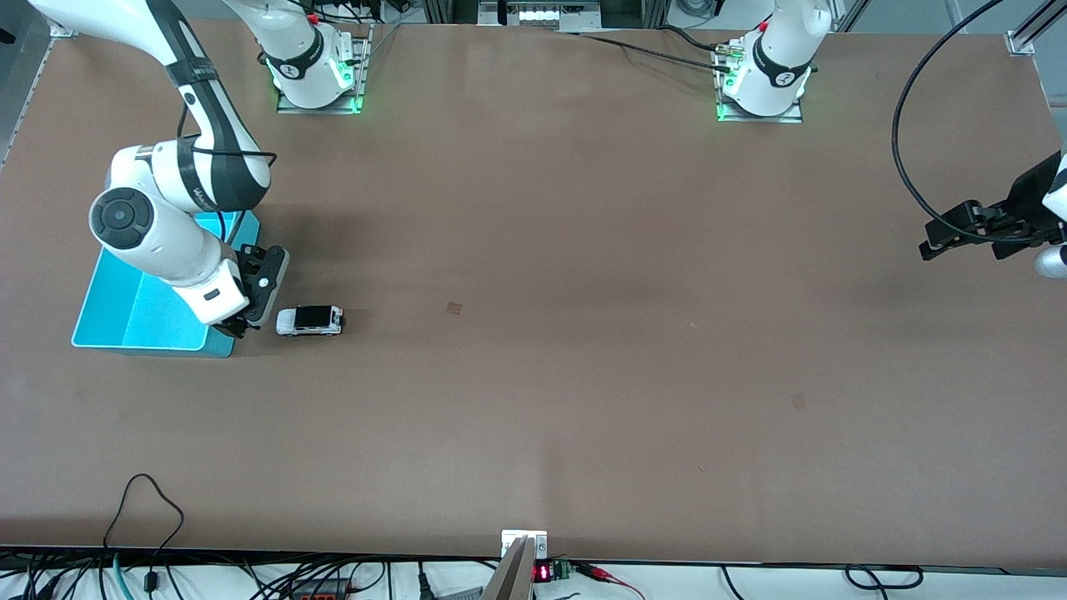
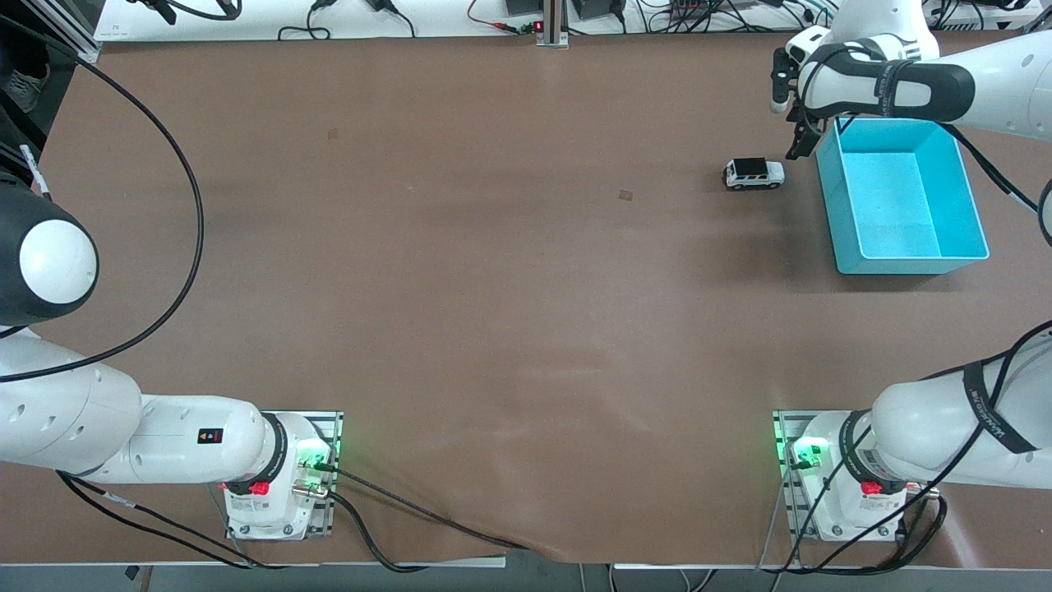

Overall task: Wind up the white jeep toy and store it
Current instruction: 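Lower the open right gripper over the jeep, then close the right gripper on the jeep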

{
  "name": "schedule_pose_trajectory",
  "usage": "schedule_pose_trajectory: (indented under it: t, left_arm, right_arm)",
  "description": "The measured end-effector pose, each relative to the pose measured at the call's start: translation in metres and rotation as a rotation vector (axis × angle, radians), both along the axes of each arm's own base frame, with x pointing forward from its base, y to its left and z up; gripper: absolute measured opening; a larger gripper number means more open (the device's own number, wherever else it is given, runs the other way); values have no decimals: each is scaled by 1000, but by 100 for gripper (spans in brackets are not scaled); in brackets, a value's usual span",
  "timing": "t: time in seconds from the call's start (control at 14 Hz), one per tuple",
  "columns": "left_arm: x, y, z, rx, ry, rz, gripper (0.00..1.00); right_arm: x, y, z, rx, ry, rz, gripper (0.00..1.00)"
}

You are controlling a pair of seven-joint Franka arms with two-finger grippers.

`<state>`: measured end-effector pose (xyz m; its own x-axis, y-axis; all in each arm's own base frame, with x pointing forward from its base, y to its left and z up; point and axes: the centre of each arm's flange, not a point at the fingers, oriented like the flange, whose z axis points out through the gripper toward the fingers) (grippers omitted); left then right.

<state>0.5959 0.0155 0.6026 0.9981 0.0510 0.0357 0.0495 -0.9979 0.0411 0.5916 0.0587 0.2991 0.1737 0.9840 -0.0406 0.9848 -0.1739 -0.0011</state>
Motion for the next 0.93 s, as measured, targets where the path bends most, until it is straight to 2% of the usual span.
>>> schedule_pose_trajectory:
  t: [0.36,0.93]
  left_arm:
    - [0,0,0,0,0,0,100]
    - [0,0,0,0,-1,1,100]
  right_arm:
    - [4,8,-25,29,-28,127,100]
    - [5,18,-50,21,-32,192,100]
